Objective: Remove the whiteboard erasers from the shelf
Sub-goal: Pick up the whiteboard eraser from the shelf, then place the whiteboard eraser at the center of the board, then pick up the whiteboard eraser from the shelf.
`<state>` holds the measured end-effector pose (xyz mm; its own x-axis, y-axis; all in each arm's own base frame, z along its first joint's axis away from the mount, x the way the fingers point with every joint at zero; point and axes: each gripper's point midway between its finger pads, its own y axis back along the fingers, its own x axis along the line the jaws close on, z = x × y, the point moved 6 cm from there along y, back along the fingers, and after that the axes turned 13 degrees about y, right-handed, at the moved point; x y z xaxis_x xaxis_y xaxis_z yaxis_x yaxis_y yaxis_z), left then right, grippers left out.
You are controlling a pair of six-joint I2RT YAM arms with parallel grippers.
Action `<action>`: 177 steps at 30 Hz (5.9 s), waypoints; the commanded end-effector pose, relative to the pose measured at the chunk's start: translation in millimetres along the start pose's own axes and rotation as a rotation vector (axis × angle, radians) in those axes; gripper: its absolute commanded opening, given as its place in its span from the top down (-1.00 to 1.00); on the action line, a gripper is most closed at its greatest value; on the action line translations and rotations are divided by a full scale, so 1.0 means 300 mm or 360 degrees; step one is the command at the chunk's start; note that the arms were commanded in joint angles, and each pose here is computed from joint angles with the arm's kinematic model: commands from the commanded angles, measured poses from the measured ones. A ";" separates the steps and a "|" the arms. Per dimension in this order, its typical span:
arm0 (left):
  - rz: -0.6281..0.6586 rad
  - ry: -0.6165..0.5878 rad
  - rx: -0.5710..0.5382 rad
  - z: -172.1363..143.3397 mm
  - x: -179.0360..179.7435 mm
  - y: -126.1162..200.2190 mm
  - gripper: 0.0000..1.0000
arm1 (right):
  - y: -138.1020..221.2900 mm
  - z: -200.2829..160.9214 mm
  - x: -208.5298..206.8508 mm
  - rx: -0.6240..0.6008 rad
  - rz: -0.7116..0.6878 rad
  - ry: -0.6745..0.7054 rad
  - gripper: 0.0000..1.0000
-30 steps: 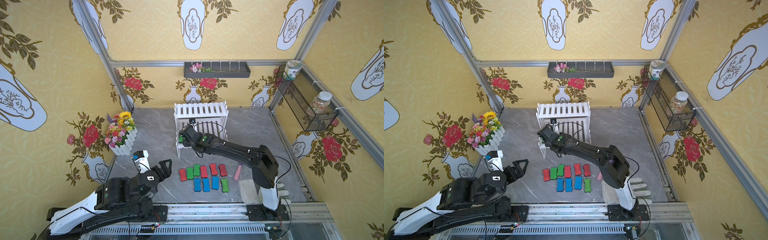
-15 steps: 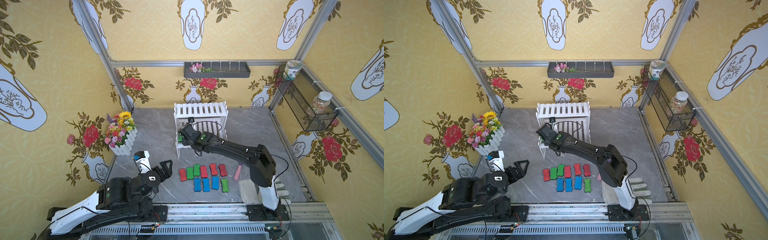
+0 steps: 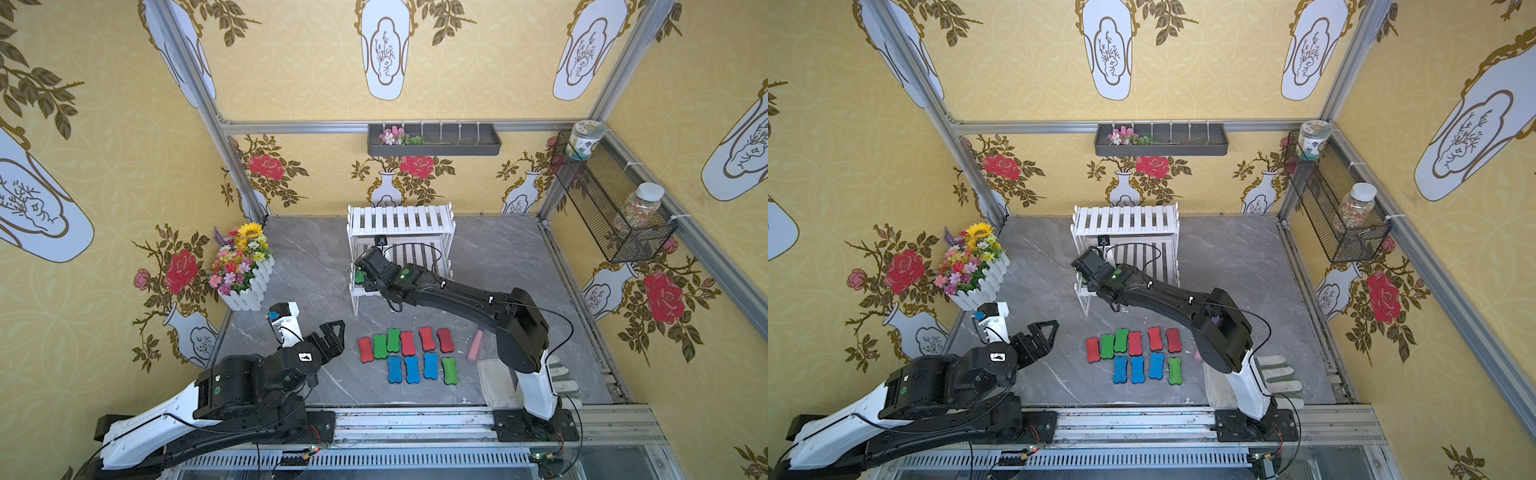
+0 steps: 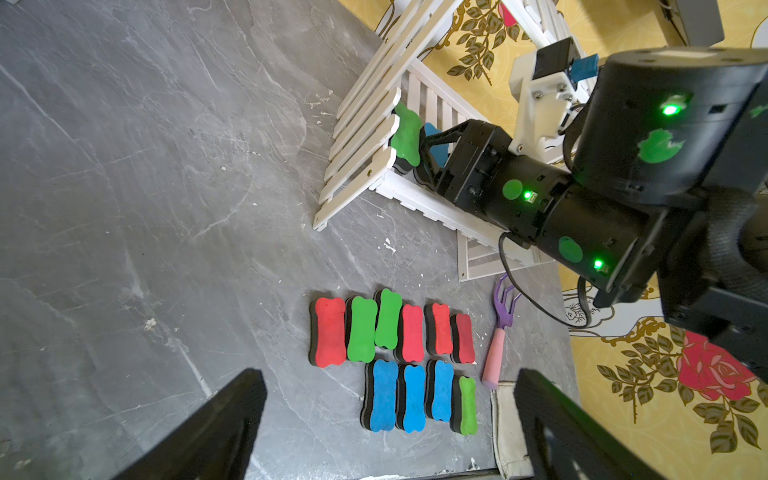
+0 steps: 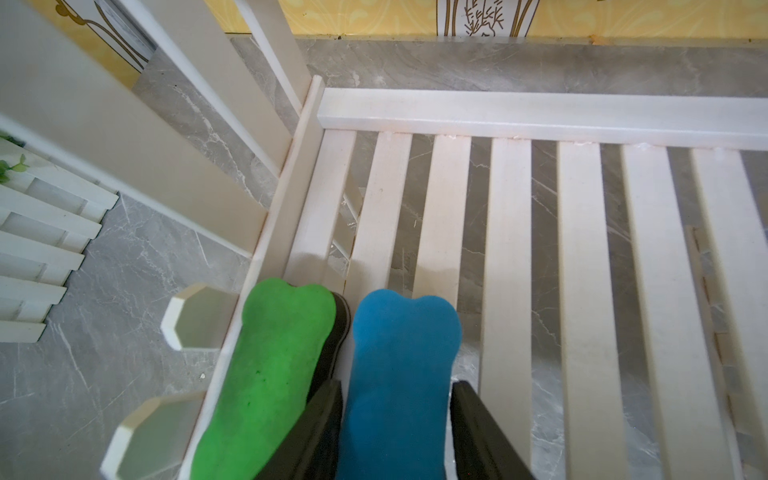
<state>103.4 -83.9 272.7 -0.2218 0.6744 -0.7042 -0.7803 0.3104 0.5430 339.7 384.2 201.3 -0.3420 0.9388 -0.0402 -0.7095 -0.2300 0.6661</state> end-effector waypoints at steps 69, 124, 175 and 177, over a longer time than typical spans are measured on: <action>-0.0006 0.0047 -0.0178 0.098 -0.074 0.068 -0.99 | 0.363 -0.759 0.301 0.0509 0.0363 -0.0078 0.31; 0.0047 -0.0317 0.0198 -0.039 -0.252 -0.298 -0.95 | 0.657 -0.614 -0.226 -0.0082 0.0145 -0.0265 -0.26; 0.0670 -0.0631 -0.0202 0.042 -0.274 -0.775 -0.47 | 0.677 -0.682 -0.423 -0.0121 0.0121 -0.0418 -0.26; 0.0665 -0.0629 -0.0181 0.035 -0.276 -0.786 -0.45 | 0.680 -0.685 -0.431 -0.0125 0.0119 -0.0426 -0.26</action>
<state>308.0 -203.4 208.9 -0.2981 0.9353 -0.1907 -0.7310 -0.0952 0.6757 112.1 169.4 190.5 -0.2449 0.9425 0.2272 -0.7256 -0.3336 0.6019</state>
